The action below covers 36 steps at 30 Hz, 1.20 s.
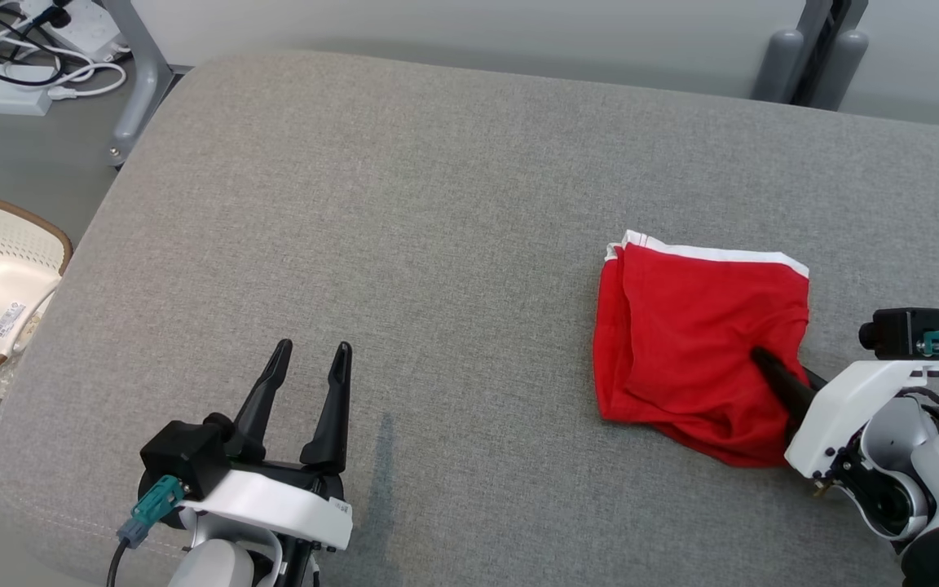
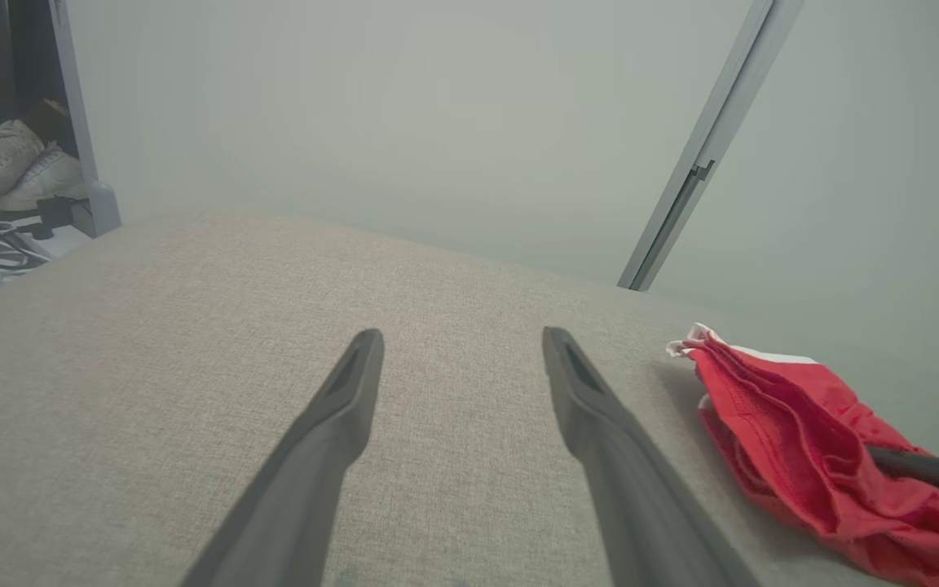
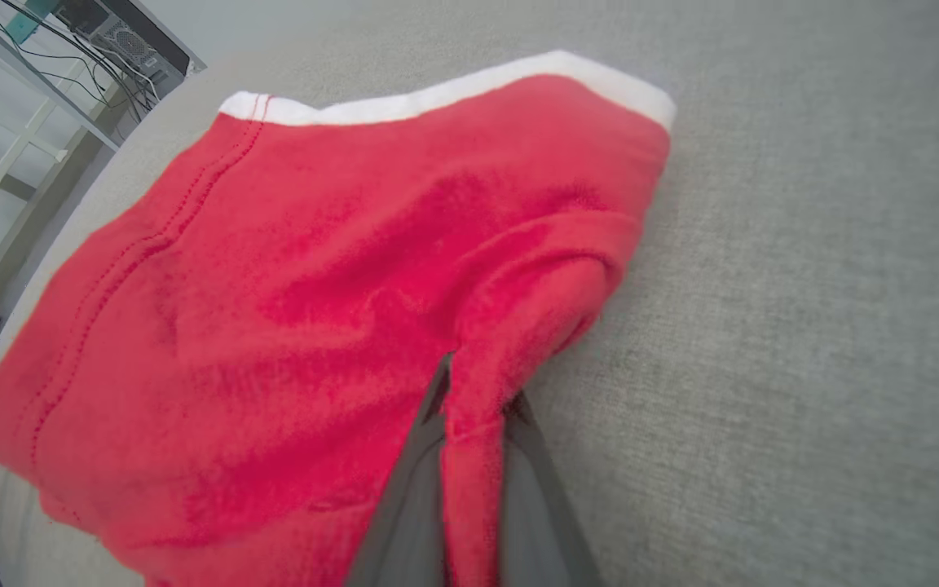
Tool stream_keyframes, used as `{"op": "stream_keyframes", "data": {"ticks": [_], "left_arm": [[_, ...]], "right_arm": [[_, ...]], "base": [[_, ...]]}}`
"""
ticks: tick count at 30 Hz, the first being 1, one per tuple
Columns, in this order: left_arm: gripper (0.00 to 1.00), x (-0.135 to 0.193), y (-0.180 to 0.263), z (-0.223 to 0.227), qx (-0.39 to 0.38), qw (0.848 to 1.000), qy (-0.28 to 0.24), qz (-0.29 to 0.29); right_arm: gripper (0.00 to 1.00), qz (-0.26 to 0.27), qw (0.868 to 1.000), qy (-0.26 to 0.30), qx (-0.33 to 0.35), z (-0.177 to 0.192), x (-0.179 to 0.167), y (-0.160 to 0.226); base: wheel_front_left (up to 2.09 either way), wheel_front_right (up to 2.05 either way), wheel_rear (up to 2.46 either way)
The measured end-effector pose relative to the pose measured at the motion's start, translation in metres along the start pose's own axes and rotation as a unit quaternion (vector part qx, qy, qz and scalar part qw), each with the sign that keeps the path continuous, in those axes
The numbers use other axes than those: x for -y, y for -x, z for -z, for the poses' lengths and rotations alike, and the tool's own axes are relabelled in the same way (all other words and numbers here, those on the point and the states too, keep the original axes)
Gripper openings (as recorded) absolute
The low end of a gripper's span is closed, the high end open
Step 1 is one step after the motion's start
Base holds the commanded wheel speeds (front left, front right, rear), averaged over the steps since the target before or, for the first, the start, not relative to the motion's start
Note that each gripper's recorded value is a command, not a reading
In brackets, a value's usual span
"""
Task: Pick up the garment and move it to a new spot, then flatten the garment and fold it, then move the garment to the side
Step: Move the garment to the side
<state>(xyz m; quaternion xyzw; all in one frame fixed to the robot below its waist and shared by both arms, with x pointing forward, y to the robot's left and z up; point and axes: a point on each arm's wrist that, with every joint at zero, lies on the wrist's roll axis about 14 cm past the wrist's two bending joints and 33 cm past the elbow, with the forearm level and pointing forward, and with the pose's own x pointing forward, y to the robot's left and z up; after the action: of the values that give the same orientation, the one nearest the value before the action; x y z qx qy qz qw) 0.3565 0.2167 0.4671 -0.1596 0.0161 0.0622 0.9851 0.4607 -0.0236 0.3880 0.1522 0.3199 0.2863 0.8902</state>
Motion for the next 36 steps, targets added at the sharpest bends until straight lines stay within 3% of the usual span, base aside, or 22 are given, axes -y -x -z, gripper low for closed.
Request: {"op": "stream_keyframes", "data": {"ticks": [6,10,15,19,21,22,24,36], "left_arm": [[1.0,0.004,0.001,-0.005,0.009,1.0,0.001,0.006],[1.0,0.009,0.001,-0.004,0.007,1.0,0.004,0.014],[1.0,0.029,-0.005,0.0,0.004,0.999,0.012,0.045],[1.0,0.055,-0.014,0.002,0.002,0.996,0.017,0.087],[1.0,0.069,-0.02,0.002,0.002,0.994,0.018,0.108],[1.0,0.069,-0.02,0.002,0.002,0.994,0.018,0.108],[1.0,0.083,-0.025,0.007,-0.004,0.991,0.019,0.13],[1.0,0.167,-0.064,0.045,-0.042,0.966,0.018,0.256]], "right_arm": [[0.0,-0.003,0.998,0.063,0.021,-0.01,-0.002,0.009],[0.0,0.011,0.99,0.136,0.03,-0.021,0.011,0.02],[0.0,0.034,0.981,0.187,0.03,-0.032,0.03,0.033],[0.0,0.062,0.968,0.24,0.027,-0.048,0.055,0.051],[0.0,0.064,0.954,0.294,0.009,-0.048,0.061,0.06],[0.0,0.064,0.954,0.294,0.009,-0.048,0.061,0.06],[0.0,0.078,0.941,0.329,0.004,-0.059,0.073,0.072],[0.0,0.219,0.891,0.397,-0.031,-0.117,0.183,0.159]], "base": [[0.0,0.0,0.0],[0.0,0.0,0.0],[0.0,0.0,0.0],[0.0,0.0,0.0],[0.0,0.0,0.0],[0.0,0.0,0.0],[0.0,0.0,0.0],[0.0,0.0,0.0]]}}
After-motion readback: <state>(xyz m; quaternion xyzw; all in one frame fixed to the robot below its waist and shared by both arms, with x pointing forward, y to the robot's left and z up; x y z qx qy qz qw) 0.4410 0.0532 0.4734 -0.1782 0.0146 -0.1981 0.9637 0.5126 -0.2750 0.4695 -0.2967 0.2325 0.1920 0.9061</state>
